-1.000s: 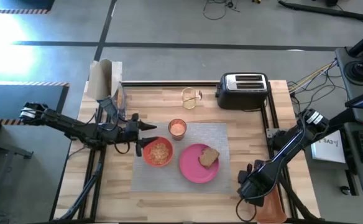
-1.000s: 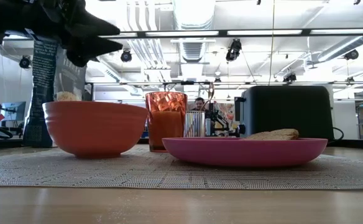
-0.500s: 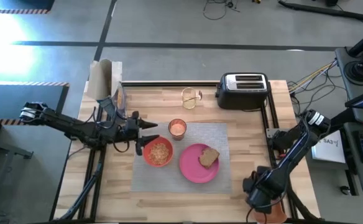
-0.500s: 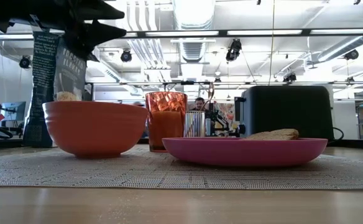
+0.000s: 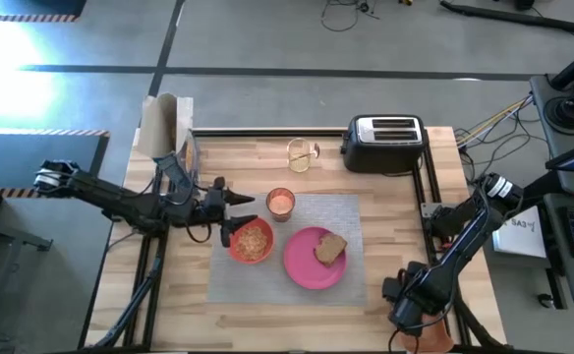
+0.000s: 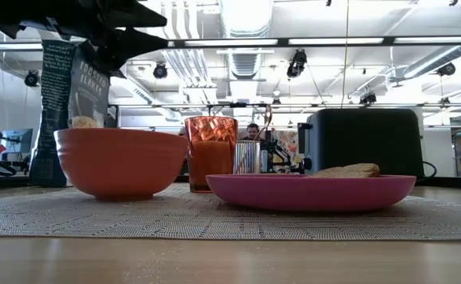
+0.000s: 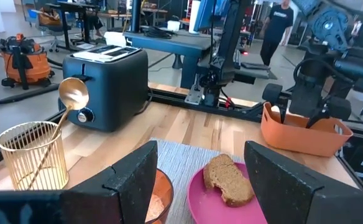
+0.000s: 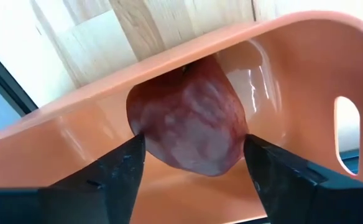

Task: Arrange a breakfast setting
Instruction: Put the red apple from the orange bin on the gray placemat

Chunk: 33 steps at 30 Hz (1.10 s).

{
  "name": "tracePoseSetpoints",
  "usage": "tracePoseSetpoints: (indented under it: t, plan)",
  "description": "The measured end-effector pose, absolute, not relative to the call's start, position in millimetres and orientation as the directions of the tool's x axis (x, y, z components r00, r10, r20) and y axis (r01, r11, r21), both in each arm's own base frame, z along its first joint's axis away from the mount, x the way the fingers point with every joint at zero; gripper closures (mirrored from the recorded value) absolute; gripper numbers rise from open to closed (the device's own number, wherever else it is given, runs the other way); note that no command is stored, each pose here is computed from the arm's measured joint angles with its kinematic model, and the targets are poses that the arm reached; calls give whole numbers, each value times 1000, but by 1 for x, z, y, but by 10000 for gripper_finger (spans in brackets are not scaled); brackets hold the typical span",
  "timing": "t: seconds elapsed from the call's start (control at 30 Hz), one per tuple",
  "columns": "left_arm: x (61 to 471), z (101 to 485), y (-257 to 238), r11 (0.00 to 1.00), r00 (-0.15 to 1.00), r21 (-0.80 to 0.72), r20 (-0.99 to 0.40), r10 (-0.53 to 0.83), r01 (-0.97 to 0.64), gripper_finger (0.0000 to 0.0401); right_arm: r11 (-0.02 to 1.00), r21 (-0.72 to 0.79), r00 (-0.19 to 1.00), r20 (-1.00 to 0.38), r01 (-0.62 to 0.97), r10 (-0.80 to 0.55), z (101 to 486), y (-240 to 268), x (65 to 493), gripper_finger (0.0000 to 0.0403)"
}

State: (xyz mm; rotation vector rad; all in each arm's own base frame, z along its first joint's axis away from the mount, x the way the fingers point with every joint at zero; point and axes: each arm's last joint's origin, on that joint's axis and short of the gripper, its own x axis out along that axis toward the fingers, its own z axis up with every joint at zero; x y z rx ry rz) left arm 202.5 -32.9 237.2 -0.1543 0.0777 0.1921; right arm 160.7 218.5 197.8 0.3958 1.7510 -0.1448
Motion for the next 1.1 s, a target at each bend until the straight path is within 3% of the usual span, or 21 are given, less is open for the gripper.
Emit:
tracePoseSetpoints:
  t: [0.23,0.63,1.1]
  plan:
    - [222,239,-37,972,972,-119,-141,186,-203,178,944,120,-167,-970,309,178,198,218,160,103]
    - [244,261,-46,984,959,64,-224,175,-165,178,931,114,-131,-977,347,169,198,219,162,99]
    - [238,249,-47,985,957,8,-235,168,-170,178,933,147,-112,-975,329,193,200,226,163,99]
